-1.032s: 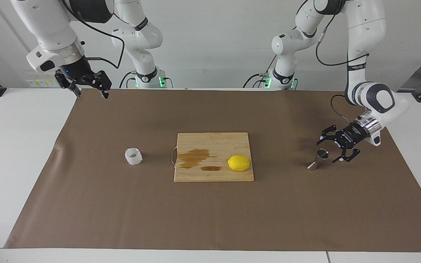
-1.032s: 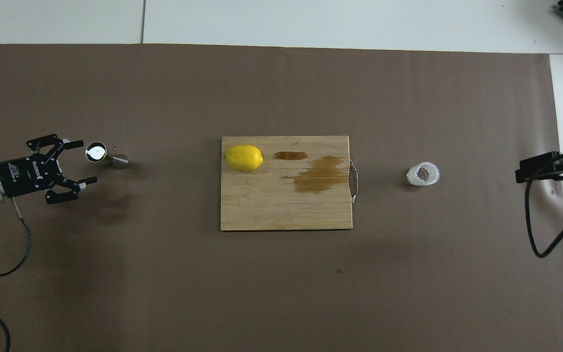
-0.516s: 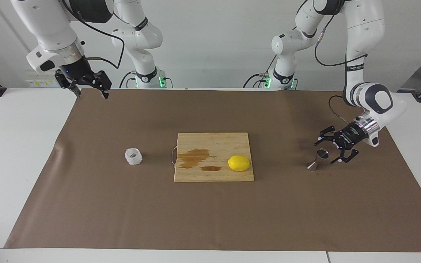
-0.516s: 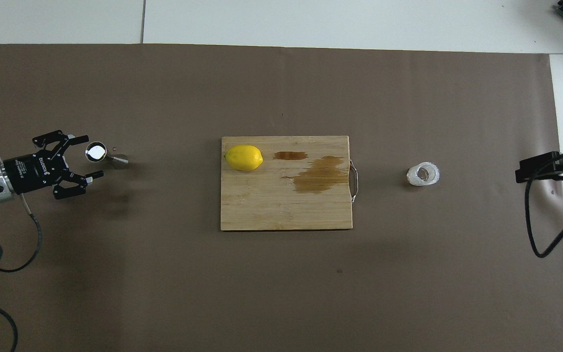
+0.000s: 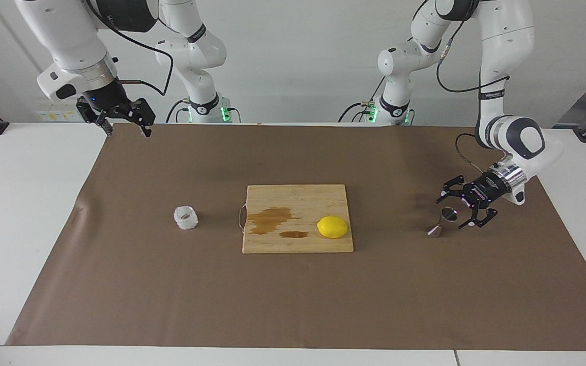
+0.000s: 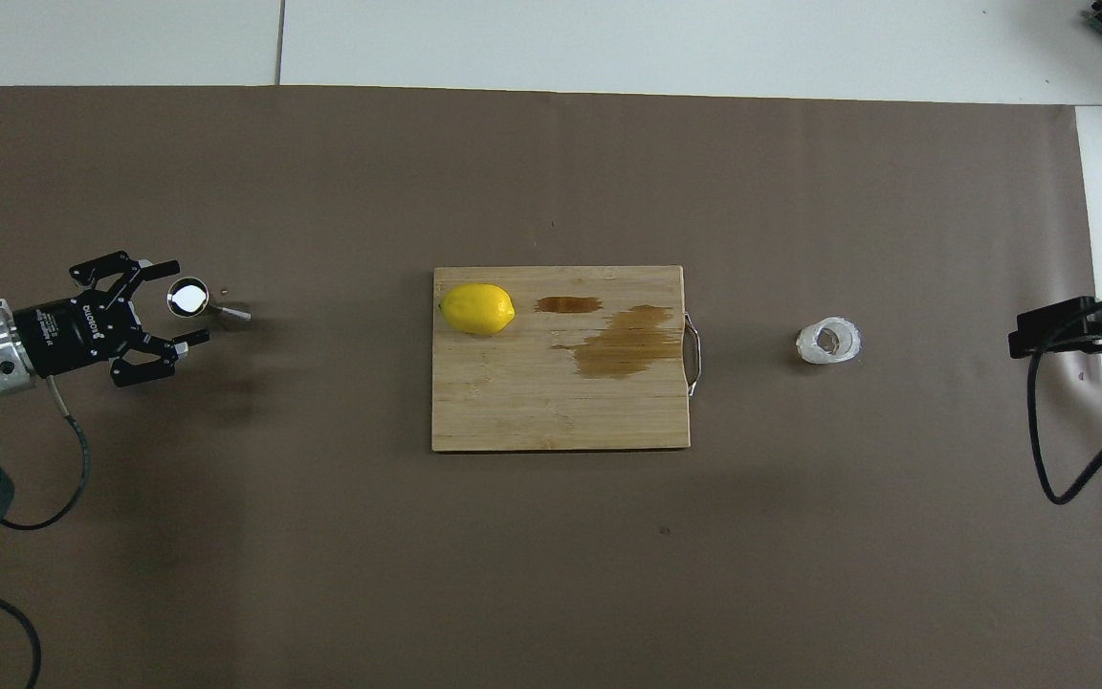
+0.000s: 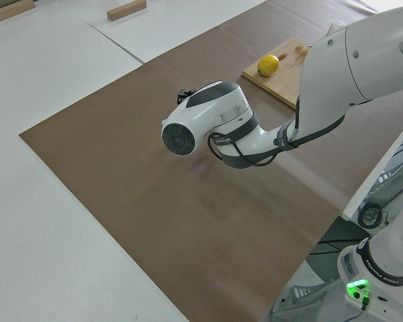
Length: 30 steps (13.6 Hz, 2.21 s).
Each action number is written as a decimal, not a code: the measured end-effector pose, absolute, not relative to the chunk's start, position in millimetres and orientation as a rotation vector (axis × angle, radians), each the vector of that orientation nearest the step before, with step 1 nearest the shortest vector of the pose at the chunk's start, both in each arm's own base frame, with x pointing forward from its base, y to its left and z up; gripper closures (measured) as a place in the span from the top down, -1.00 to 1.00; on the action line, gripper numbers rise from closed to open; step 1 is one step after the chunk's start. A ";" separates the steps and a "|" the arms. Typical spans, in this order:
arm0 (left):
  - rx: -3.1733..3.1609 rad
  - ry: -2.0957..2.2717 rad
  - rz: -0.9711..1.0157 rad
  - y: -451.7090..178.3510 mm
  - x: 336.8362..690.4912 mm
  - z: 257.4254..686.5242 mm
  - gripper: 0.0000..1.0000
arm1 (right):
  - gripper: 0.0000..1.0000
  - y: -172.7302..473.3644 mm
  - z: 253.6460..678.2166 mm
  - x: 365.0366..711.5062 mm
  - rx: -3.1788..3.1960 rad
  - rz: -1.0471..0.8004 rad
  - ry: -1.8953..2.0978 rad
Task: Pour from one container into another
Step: 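Close the left gripper around the small silver cup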
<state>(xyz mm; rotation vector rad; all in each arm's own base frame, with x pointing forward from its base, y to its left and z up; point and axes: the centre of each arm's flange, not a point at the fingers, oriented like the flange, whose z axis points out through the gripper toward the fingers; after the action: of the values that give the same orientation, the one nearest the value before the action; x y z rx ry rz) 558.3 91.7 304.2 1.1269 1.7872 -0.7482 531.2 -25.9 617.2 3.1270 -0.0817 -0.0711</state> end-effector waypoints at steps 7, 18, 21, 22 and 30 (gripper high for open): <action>1.112 1.803 -0.749 92.4 554.6 298.6 1.00 | 1.00 -25.9 617.2 531.2 3.127 -0.071 -0.082; 1.082 1.798 -0.747 91.9 555.7 299.2 0.70 | 1.00 -25.9 617.2 531.2 3.127 -0.071 -0.082; 1.082 1.798 -0.747 91.8 555.7 299.2 0.59 | 1.00 -25.9 617.2 531.2 3.127 -0.071 -0.082; 1.082 1.798 -0.747 91.9 555.7 299.2 0.59 | 1.00 -25.9 617.2 531.2 3.127 -0.071 -0.082; 1.081 1.800 -0.747 92.2 555.5 298.8 0.00 | 1.00 -25.9 617.2 531.2 3.127 -0.071 -0.082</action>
<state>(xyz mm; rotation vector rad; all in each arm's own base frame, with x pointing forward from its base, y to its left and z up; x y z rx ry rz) 555.5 92.2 298.8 1.0805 1.8002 -0.7465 531.2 -25.9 617.2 3.1270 -0.0818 -0.0711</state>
